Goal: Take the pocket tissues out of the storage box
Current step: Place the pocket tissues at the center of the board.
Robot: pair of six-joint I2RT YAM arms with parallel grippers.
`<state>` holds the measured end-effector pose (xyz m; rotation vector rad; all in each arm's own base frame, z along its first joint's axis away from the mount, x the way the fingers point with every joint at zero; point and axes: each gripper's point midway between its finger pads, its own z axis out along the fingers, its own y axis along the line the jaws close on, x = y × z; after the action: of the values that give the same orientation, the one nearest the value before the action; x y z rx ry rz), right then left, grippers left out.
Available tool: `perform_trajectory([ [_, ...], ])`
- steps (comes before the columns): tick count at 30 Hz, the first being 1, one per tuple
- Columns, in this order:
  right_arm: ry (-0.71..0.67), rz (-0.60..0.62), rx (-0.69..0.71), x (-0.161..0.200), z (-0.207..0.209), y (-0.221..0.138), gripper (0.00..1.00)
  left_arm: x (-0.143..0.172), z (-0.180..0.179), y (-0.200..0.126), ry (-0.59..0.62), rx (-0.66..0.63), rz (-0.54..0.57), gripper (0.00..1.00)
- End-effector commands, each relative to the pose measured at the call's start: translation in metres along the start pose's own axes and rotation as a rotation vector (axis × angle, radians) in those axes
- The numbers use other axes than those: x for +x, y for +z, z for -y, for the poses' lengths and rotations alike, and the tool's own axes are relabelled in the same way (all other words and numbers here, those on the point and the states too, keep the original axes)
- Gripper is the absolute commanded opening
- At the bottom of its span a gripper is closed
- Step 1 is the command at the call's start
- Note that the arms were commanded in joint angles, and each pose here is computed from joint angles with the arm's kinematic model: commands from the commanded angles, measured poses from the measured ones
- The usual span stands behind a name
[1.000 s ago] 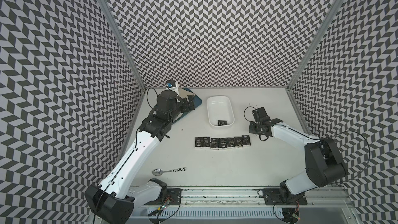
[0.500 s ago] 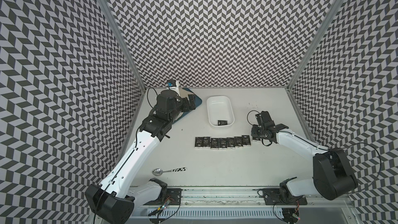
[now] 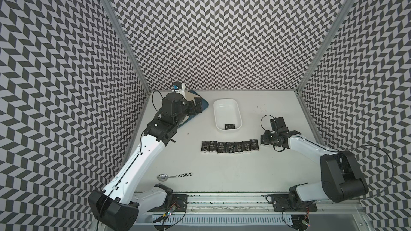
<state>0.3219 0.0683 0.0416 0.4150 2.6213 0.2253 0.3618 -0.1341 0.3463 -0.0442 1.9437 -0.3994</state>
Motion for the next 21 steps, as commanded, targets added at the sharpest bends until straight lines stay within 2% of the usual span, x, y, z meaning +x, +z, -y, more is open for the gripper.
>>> perform_trajectory([
  [1, 0.009, 0.009, -0.028, 0.003, -0.001, 0.006, 0.33, -0.008, 0.004, -0.003, -0.013, 0.024, 0.027, 0.99],
  [4, 0.014, -0.010, -0.026, 0.012, 0.002, 0.009, 0.30, -0.010, 0.005, -0.003, -0.012, 0.027, 0.033, 0.99],
  [14, -0.012, -0.101, 0.070, 0.053, 0.023, 0.008, 0.29, -0.013, 0.009, 0.001, -0.027, 0.053, 0.063, 0.99],
  [21, -0.004, -0.088, 0.068, 0.064, 0.024, -0.001, 0.29, -0.010, 0.008, 0.004, -0.020, 0.043, 0.052, 0.99],
])
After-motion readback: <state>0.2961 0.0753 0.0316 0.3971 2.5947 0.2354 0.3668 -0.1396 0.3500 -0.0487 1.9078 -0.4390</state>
